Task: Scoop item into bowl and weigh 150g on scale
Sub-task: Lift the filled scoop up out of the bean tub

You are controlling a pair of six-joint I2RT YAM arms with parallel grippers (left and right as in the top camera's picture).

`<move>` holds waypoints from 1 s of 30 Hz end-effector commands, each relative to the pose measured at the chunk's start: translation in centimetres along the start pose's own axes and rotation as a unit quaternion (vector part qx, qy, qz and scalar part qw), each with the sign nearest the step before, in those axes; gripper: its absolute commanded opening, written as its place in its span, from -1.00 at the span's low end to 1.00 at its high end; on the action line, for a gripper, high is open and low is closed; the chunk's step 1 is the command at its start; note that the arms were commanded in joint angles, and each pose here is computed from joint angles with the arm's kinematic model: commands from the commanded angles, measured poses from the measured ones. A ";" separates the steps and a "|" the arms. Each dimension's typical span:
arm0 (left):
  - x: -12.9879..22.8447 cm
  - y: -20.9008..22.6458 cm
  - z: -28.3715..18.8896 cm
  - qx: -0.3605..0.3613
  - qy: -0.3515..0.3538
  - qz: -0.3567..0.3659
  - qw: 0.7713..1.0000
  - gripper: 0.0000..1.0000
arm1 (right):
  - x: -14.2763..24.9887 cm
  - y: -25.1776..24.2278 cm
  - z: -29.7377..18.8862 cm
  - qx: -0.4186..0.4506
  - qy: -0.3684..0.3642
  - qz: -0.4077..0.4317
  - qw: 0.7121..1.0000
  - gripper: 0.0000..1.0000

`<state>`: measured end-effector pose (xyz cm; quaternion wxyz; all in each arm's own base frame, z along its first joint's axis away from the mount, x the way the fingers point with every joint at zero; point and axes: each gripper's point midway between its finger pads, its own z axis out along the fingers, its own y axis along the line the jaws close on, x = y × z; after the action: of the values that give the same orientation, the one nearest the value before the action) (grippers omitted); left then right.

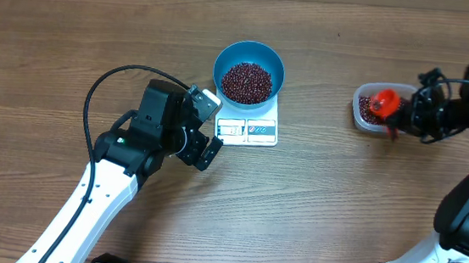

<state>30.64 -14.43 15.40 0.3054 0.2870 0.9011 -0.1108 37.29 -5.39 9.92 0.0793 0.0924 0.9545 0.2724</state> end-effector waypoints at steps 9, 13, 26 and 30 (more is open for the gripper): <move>0.2 0.2 0.2 -0.003 0.004 -0.008 1.000 0.99 | -1.0 -3.9 -0.1 0.149 -0.011 0.025 0.988 -0.93; 0.2 0.2 0.2 -0.003 0.004 -0.008 1.000 0.99 | -1.4 -3.4 0.5 0.166 -0.012 0.011 0.986 -0.92; 0.2 0.2 0.2 -0.003 0.004 -0.008 1.000 0.99 | -0.3 -1.5 3.4 0.138 0.019 -0.008 0.990 -0.93; 0.2 0.2 0.2 -0.003 0.004 -0.008 1.000 0.99 | 0.0 -0.3 4.2 0.105 0.024 -0.014 0.994 -0.93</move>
<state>30.64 -14.43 15.40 0.3054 0.2870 0.9011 -0.1108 38.60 -5.65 7.18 0.0677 0.0922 0.9843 0.1342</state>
